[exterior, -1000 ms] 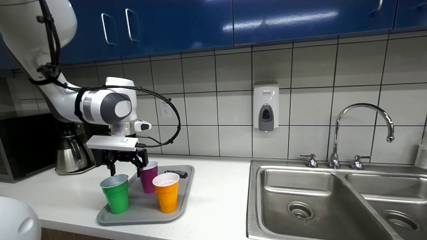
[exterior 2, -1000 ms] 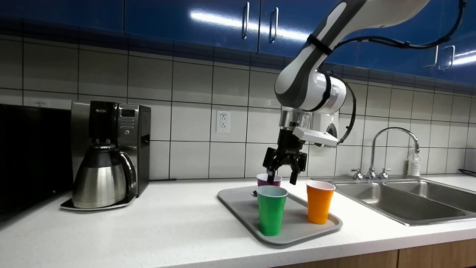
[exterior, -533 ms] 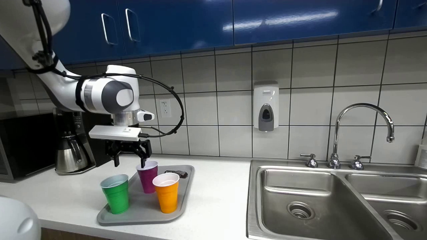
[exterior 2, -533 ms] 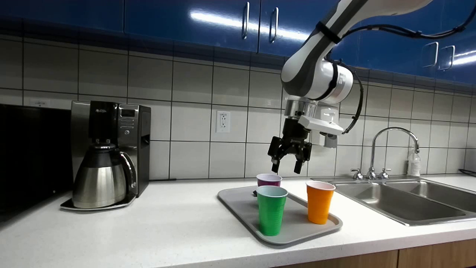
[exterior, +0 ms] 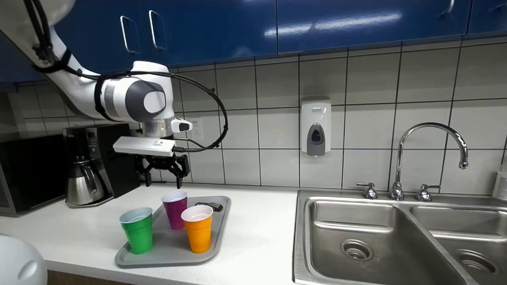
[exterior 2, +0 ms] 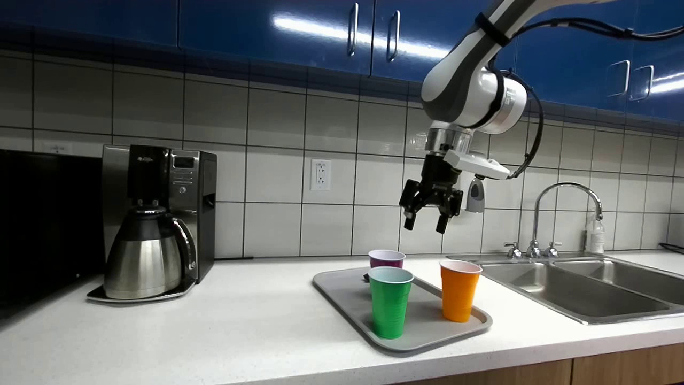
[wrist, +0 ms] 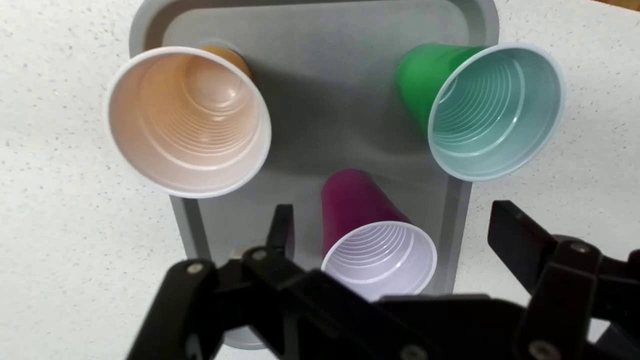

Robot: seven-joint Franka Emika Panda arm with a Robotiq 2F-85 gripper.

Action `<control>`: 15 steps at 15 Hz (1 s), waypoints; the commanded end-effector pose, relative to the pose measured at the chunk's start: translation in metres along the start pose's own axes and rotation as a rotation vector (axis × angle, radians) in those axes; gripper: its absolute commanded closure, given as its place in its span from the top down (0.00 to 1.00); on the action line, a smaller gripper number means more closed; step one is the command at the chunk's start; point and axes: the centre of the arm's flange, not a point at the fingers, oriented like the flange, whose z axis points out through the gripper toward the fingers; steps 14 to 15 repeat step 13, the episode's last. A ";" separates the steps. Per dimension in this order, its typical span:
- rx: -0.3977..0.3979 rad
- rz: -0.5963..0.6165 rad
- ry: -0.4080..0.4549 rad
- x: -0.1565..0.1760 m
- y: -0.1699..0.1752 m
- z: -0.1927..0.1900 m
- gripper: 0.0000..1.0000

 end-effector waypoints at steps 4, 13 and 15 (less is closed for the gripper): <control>-0.040 0.064 0.018 -0.022 0.044 -0.029 1.00; -0.050 0.092 0.026 -0.018 0.062 -0.023 1.00; -0.050 0.092 0.026 -0.018 0.062 -0.023 1.00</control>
